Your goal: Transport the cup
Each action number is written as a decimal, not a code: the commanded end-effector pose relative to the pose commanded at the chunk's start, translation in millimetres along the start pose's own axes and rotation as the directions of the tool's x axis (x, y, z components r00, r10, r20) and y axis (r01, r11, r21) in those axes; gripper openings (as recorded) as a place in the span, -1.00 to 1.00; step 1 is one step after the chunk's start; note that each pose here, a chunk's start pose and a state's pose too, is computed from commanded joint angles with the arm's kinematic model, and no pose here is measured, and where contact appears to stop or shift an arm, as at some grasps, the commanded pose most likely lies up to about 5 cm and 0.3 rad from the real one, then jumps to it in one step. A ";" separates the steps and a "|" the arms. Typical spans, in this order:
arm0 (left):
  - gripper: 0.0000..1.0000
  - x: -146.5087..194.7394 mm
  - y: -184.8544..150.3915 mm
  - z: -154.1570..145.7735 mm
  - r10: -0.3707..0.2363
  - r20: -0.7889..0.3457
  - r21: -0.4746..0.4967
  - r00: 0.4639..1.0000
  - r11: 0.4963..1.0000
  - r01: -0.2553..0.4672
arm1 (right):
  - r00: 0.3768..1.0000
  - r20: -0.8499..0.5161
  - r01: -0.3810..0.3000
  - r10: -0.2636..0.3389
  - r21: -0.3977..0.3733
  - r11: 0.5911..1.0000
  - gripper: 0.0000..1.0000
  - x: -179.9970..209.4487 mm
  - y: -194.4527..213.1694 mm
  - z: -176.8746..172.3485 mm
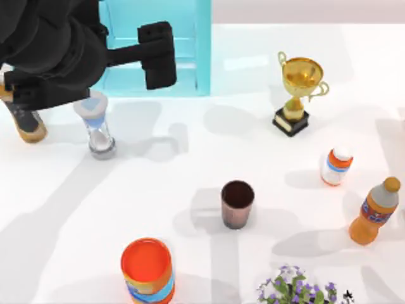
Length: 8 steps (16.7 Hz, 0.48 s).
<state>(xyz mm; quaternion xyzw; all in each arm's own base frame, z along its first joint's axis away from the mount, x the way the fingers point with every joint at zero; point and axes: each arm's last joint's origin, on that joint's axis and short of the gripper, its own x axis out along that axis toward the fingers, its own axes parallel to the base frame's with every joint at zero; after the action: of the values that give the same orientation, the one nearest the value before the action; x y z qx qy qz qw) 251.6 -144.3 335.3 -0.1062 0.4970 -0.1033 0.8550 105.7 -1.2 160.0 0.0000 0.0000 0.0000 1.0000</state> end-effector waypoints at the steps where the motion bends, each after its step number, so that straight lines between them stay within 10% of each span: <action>1: 1.00 12.6 -17.3 7.8 0.018 -0.067 -0.004 0.998 1.000 -0.018 | 1.000 0.000 0.000 0.000 0.000 1.000 1.00 0.0 0.0 0.0; 8: 1.00 108.8 -123.9 5.9 0.192 -0.398 0.043 0.897 0.981 -0.191 | 1.000 0.000 0.000 0.000 0.000 1.000 1.00 0.0 0.0 0.0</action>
<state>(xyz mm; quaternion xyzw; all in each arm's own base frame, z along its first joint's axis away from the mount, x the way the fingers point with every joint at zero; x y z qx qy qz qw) 300.7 -293.0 283.3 -0.0323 0.6691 -0.0391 0.7415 105.7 -1.2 160.0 0.0000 0.0000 0.0000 1.0000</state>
